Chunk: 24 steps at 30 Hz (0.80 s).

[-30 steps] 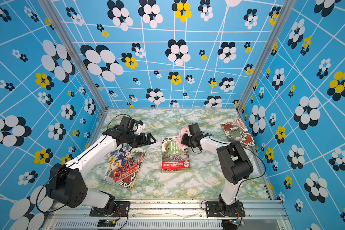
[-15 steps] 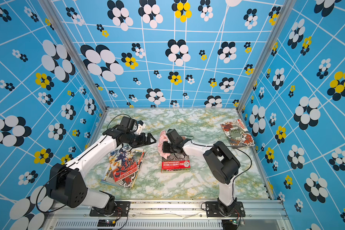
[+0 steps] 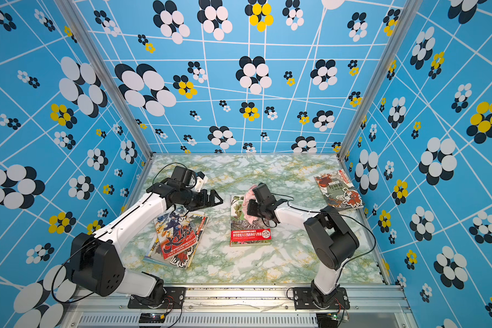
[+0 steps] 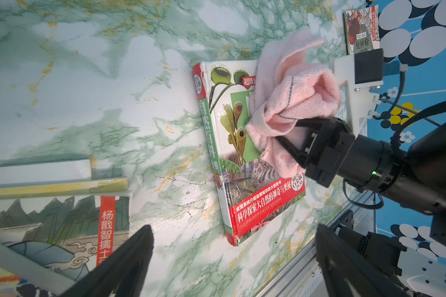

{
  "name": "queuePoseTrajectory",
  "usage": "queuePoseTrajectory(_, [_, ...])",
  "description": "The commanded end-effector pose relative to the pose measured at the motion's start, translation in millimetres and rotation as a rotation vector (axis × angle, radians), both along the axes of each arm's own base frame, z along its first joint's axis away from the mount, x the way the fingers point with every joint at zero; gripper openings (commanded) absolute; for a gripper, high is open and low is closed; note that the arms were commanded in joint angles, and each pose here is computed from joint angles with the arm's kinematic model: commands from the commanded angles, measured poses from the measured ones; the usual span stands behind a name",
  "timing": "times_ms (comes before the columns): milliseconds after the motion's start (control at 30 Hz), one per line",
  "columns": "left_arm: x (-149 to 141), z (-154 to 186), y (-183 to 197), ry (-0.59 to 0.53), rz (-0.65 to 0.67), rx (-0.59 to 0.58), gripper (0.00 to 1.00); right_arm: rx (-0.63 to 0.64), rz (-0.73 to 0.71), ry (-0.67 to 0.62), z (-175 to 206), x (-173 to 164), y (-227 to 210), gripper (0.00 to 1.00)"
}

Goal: Wipe the cover of the book
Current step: Wipe the dirt from the cover of the book.

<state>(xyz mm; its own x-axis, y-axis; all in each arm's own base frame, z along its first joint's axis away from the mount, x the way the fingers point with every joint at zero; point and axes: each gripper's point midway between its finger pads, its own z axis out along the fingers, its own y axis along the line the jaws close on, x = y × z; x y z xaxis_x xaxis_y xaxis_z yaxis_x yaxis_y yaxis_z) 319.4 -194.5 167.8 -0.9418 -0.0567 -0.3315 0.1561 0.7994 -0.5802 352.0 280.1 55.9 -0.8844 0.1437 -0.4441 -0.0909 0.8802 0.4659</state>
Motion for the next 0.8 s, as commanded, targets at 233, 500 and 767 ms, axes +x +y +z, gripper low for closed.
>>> queuePoseTrajectory(233, [-6.8, -9.4, -5.6, 0.028, -0.029, 0.0, 0.99, -0.147, -0.001, 0.228, -58.3, -56.8, -37.4, 0.0])
queuePoseTrajectory(500, [-6.1, -9.0, -7.0, 0.03, -0.031, -0.007, 0.99, -0.207, -0.092, 0.255, -59.3, -73.0, -92.3, 0.0])
queuePoseTrajectory(767, [-6.6, -13.1, -7.2, 0.04, -0.03, -0.003, 0.99, -0.105, 0.22, 0.254, -57.1, -99.8, 40.3, 0.0])
